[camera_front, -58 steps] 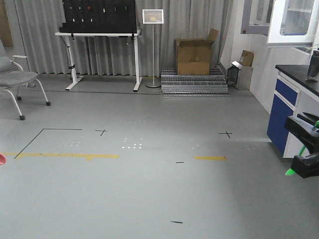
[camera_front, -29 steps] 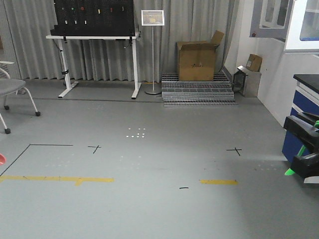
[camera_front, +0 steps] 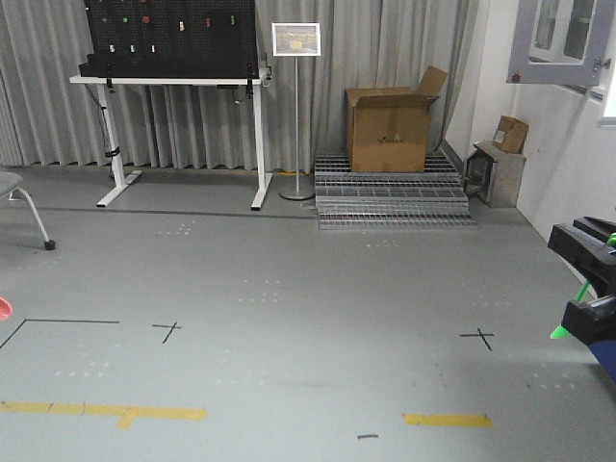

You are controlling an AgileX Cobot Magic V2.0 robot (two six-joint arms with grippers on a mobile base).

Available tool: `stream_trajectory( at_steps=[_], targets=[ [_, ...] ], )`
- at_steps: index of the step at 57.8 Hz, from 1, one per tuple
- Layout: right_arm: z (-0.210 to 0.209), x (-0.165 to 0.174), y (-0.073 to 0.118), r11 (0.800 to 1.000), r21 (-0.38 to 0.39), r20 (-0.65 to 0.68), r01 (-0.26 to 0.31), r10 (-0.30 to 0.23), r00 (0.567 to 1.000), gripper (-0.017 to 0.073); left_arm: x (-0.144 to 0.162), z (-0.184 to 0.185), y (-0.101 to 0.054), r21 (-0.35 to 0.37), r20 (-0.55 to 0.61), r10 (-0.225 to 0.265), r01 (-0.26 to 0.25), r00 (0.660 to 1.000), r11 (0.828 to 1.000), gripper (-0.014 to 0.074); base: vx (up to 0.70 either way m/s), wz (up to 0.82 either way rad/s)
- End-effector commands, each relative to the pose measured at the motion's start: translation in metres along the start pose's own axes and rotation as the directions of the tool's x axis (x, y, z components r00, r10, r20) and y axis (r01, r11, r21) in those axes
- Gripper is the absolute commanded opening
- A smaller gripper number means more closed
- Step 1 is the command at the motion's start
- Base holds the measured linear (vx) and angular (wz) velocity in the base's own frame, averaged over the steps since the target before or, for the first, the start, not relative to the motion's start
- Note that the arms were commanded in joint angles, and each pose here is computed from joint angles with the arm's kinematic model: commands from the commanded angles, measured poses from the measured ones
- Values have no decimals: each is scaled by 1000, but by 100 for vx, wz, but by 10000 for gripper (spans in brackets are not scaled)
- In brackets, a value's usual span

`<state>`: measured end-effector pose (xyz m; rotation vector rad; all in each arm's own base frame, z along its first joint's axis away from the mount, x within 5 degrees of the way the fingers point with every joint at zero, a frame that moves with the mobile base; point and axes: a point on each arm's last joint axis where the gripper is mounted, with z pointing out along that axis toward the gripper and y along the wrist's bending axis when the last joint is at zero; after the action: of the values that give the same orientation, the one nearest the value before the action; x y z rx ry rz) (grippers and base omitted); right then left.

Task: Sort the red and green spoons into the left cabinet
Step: 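Drive across the floor toward the cardboard box area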

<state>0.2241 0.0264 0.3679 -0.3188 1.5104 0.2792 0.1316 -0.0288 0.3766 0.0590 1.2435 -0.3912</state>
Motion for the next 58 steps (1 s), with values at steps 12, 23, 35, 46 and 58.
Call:
stream_trajectory(
  at_steps=[12,23,35,46,58],
  targets=[
    [-4,-16,2,1000,-16,69,0,1,998,-9,-17,1,-6,44,91,-17,13,996,999,-6,62,0],
    [-4,-16,2,1000,-17,68,1,0,998,-9,-17,1,-6,43,91,-17,13,996,999,-6,61,-2],
    [-4,-16,2,1000,-16,68,1,0,998,-9,-17,1,-6,43,91,-17,13,996,999,-6,61,-8],
    [-4,-16,2,1000,-16,68,1,0,998,-9,-16,1,-6,43,90,-17,13,996,999,-6,59,-11],
    [-4,-16,2,1000,-15,68,1,0,998,-9,-17,1,-6,43,91,-17,13,996,999,-6,58,-7]
  ],
)
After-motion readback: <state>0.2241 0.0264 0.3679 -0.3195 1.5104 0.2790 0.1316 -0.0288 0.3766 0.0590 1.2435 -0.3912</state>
